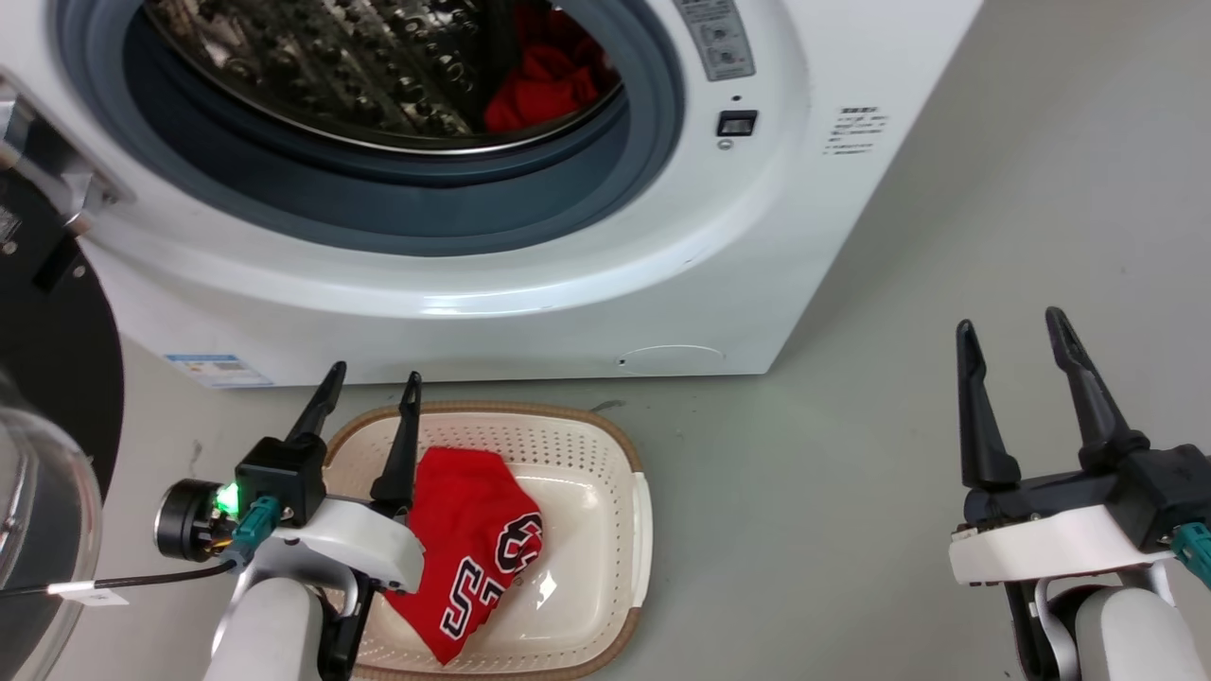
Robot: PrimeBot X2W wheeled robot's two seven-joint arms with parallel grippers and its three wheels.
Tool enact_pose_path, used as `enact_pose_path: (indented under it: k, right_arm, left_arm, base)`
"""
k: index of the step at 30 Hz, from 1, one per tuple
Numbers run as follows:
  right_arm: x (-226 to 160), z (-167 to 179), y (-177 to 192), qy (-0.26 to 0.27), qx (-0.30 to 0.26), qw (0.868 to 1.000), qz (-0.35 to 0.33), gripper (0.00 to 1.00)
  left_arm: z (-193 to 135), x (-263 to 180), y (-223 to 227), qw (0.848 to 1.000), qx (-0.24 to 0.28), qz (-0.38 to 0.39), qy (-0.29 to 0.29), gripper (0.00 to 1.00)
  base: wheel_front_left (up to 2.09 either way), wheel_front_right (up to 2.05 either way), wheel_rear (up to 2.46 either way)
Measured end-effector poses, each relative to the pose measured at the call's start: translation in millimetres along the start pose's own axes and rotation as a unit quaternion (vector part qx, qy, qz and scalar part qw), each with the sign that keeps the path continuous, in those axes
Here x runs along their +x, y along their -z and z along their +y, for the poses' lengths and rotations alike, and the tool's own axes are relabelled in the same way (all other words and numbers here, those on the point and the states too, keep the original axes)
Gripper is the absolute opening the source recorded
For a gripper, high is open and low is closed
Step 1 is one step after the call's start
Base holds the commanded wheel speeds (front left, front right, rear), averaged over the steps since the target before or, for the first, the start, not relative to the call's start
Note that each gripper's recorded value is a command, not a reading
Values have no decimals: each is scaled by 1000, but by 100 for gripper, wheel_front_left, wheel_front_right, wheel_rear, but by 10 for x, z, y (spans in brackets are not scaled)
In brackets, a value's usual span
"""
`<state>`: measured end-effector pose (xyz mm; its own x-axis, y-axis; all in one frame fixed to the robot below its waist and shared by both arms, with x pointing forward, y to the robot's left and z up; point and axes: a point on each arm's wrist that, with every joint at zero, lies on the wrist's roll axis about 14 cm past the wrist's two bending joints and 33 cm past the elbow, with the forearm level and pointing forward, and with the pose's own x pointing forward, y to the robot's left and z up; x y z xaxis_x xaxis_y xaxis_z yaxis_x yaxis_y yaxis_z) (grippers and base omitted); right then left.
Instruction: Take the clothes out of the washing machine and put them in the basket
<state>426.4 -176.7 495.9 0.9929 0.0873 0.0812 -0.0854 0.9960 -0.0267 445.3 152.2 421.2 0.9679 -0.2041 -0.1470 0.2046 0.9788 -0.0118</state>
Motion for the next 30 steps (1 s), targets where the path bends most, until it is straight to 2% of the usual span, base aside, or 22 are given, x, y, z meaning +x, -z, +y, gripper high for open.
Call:
enact_pose_path:
  k: [7,11,18,23,26,30]
  right_arm:
    - [-120,-151,-7,24,2,1000,5,100]
    - [-163,-228,93,36,5,999,20,100]
    - [-271,-515,218,83,19,996,41,100]
    - [-383,-652,423,110,28,991,75,100]
    - [-410,-742,535,128,36,987,90,100]
    - [-450,-765,703,138,47,983,116,100]
  left_arm:
    - [-109,280,-191,998,25,-25,43,100]
    - [-182,635,-249,996,40,-10,79,100]
    - [-104,1433,-543,987,112,26,110,100]
    - [-147,1950,-492,980,124,86,126,100]
    - [-121,2324,-599,981,110,105,122,100]
    - [-65,2677,-377,970,109,183,114,100]
  base:
    - [0,0,0]
    - [0,0,0]
    - [0,0,0]
    - [0,0,0]
    - [0,0,0]
    - [0,0,0]
